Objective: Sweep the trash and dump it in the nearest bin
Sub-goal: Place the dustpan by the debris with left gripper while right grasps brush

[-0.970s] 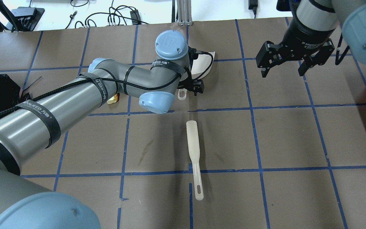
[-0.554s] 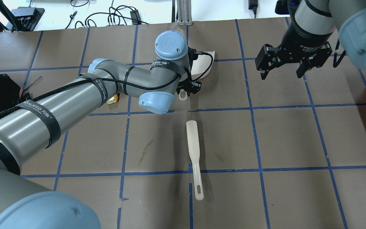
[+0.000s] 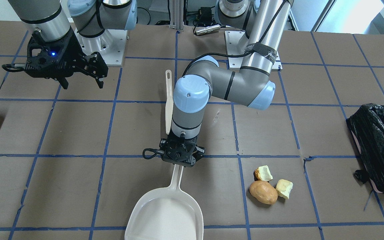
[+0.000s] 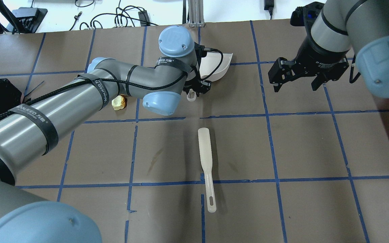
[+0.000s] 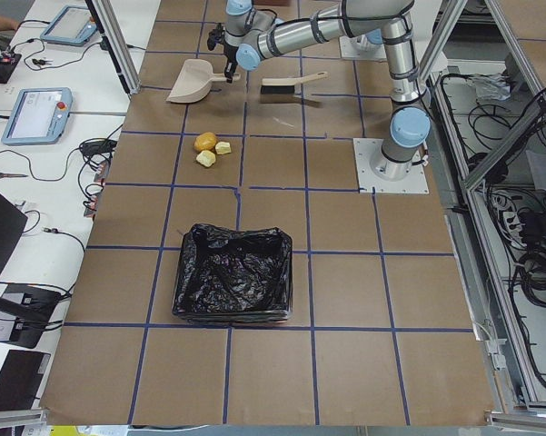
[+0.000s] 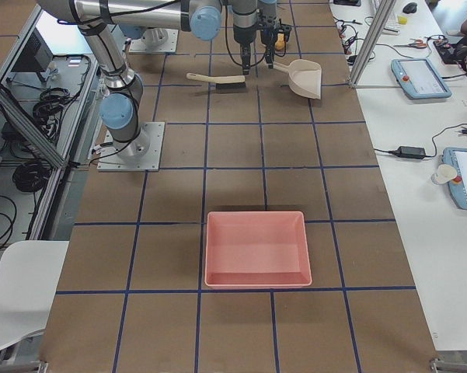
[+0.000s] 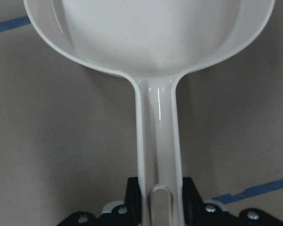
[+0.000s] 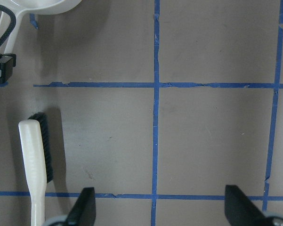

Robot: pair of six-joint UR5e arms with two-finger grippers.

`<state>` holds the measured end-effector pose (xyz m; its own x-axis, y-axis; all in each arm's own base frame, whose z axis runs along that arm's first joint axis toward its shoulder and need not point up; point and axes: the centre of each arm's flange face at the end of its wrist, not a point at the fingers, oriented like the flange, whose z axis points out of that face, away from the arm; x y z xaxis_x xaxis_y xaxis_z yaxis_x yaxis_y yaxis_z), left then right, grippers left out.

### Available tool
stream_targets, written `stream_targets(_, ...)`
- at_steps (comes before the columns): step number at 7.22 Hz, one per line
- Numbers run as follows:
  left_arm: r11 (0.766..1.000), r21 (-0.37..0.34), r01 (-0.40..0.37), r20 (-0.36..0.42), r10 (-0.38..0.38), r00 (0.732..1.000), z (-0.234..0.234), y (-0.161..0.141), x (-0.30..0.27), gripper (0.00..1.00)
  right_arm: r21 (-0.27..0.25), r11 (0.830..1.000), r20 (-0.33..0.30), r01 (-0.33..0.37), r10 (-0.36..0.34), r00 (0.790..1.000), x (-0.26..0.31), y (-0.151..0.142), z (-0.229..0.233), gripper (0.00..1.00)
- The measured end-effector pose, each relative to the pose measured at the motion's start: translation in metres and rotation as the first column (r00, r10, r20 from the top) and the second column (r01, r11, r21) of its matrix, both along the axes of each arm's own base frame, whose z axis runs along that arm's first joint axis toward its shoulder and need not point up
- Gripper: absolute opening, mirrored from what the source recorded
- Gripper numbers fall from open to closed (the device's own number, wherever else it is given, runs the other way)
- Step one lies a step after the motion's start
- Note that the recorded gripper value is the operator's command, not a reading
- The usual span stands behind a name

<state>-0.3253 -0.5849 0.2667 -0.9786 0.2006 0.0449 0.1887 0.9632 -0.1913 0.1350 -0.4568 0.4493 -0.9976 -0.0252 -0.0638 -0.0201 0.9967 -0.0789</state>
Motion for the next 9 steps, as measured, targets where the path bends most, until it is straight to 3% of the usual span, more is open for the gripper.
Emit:
stream_targets(3, 0.999, 0.022, -0.026, 0.015, 0.026, 1.000, 0.068, -0.013, 0.055, 0.12, 0.022, 0.998, 0.012, -0.061, 0.061, 0.998, 0.032, 0.033, -0.027, 1.00)
stream_targets(6, 0.996, 0.054, 0.074, 0.067, -0.077, 0.995, 0.132, -0.014, 0.135, 0.11, 0.050, 0.988, 0.010, -0.146, 0.146, 0.989, 0.062, 0.049, -0.040, 0.97)
stream_targets(9, 0.959, 0.105, 0.262, 0.182, -0.277, 0.943, 0.175, 0.013, 0.204, 0.11, 0.068, 0.977, 0.004, -0.201, 0.201, 0.980, 0.097, 0.076, -0.062, 1.00)
